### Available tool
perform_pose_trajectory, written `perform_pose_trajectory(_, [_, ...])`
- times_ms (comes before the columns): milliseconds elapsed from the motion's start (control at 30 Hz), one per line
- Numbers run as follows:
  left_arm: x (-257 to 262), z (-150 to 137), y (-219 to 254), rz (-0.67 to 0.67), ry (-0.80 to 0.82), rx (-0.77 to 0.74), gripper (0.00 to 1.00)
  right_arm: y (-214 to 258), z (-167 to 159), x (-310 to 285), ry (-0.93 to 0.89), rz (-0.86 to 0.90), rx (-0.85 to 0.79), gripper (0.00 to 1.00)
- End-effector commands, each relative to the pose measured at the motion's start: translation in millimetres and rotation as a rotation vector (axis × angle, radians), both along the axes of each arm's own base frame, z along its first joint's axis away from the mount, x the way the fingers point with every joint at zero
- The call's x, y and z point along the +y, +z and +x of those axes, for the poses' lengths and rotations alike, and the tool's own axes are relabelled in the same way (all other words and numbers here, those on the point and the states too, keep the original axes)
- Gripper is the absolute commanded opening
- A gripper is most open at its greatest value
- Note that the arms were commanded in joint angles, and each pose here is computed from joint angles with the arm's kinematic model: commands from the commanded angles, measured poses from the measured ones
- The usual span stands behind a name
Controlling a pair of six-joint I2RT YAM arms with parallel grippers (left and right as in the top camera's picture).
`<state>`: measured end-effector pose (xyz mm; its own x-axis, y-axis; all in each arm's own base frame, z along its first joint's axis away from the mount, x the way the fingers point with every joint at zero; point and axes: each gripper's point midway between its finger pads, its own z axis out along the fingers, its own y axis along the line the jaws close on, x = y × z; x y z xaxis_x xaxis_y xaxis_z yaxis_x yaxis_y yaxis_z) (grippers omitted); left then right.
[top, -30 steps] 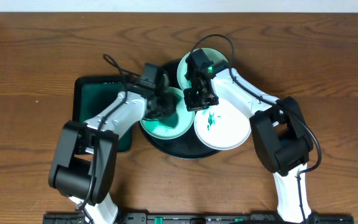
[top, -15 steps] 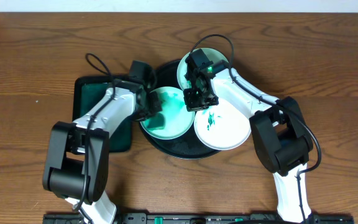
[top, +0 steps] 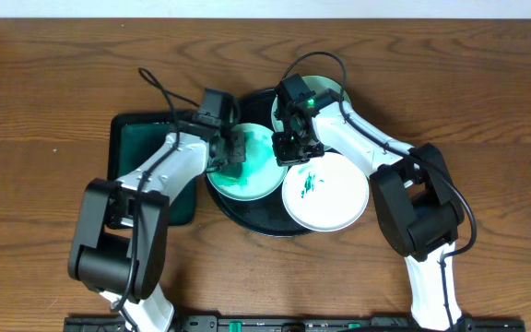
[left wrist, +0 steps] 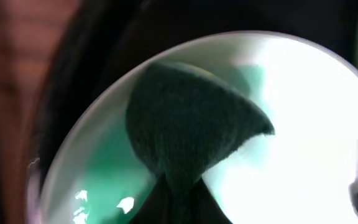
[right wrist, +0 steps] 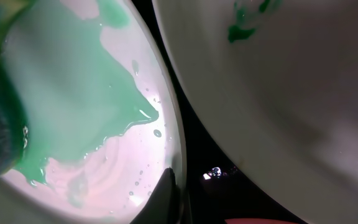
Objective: Clean dirty plates on tray and stack at the side
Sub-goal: 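Scrub the left plate with the sponge while the right gripper holds it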
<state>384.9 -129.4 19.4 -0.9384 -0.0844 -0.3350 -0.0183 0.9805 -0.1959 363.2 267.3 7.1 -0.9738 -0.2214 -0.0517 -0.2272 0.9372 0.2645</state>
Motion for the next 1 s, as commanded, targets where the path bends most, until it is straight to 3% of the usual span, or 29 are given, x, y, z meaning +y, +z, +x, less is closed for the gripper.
perform_pose_trajectory(0, [-22.9, 3.2, -5.5, -0.005, -0.083, -0.042, 0.07, -8.1, -4.6, -11.6, 0.026, -0.061, 0.006, 0.01])
perform_pose_trajectory(200, [-25.8, 21.7, 4.2, -0.028, -0.071, -0.123, 0.07, -8.1, -4.5, -11.9, 0.026, -0.061, 0.006, 0.01])
perform_pose_trajectory(433, [28.7, 33.7, 1.0, 0.109, 0.061, -0.136, 0.07, -8.1, -4.8, -11.9, 0.026, -0.061, 0.008, 0.01])
perform_pose_trajectory(667, [78.1, 18.4, -10.6, 0.162, 0.16, -0.029, 0.07, -8.2, -5.8, -12.2, 0.026, -0.063, 0.011, 0.01])
perform_pose_trajectory(867, [80.5, -8.4, -20.2, 0.181, 0.143, 0.084, 0.07, -8.3, -6.0, -12.8, 0.026, -0.065, 0.012, 0.01])
perform_pose_trajectory(967, [65.6, -28.8, -26.5, 0.124, 0.1, 0.168, 0.07, -8.3, -6.1, -12.8, 0.034, -0.064, 0.011, 0.01])
